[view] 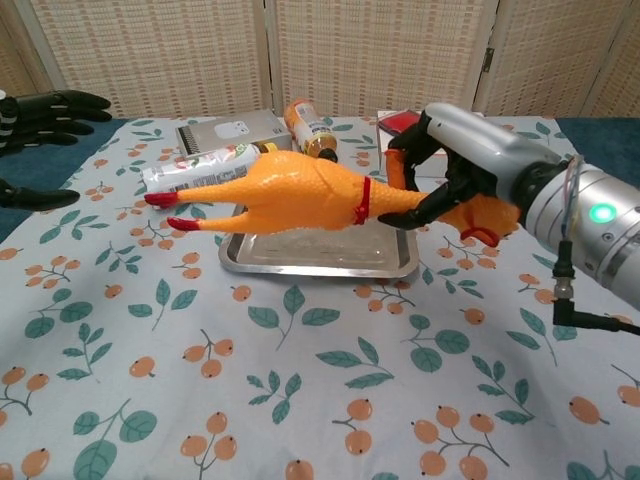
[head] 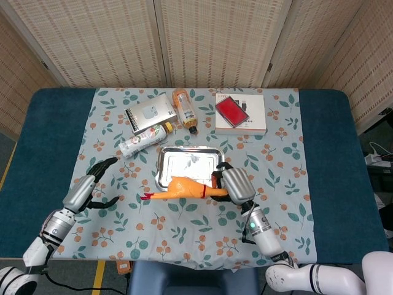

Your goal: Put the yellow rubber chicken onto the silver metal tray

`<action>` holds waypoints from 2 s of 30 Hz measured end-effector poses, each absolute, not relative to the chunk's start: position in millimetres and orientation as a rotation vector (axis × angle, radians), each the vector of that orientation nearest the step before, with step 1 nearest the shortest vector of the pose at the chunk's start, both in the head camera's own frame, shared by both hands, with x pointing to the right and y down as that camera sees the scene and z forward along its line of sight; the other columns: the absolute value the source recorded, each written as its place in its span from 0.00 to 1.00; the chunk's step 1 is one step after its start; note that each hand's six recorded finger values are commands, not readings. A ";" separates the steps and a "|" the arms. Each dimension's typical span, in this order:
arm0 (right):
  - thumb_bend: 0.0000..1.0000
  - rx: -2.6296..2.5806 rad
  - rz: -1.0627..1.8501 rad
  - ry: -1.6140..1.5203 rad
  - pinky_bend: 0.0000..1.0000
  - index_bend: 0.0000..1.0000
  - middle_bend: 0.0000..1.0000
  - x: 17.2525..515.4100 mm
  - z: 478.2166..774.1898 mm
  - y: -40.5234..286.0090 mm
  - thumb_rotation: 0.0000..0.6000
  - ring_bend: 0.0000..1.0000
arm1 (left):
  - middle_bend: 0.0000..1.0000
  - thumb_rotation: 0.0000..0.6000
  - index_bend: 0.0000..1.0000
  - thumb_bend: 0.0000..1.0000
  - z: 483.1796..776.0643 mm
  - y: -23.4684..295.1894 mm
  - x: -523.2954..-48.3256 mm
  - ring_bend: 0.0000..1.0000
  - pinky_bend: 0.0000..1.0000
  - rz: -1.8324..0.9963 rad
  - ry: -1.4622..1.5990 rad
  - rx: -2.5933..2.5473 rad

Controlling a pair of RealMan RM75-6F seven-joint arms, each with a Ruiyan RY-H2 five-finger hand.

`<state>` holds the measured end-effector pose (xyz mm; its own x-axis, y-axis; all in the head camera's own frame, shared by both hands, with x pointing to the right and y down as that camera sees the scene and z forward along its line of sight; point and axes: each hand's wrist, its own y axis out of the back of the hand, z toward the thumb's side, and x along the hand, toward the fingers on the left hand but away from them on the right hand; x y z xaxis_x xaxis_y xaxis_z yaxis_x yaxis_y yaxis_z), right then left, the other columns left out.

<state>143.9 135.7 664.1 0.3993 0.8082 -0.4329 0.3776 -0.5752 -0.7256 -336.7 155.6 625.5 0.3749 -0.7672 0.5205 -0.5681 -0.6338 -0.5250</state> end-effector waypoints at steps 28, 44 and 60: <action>0.24 -2.053 1.196 -1.044 0.56 0.44 0.33 115.6 772.4 108.5 1.00 0.27 | 0.00 1.00 0.00 0.31 643.2 163.8 -354.9 0.00 0.00 -1.177 1.135 -2.374; 0.09 -2.043 1.234 -0.915 0.11 0.00 0.00 126.5 761.6 97.2 1.00 0.00 | 0.00 1.00 0.00 0.31 642.3 164.2 -356.3 0.00 0.00 -1.184 1.151 -2.383; 0.03 -2.067 1.173 -0.918 0.00 0.00 0.00 136.4 726.7 92.3 1.00 0.00 | 0.00 1.00 0.00 0.32 628.3 168.6 -359.6 0.00 0.00 -1.139 1.168 -2.379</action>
<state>136.4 92.3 726.7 0.3749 0.7922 -0.4815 0.2767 -0.5913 -0.7575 -359.6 168.6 628.3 0.3706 -0.7574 0.5376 -0.5568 -0.6445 -0.5241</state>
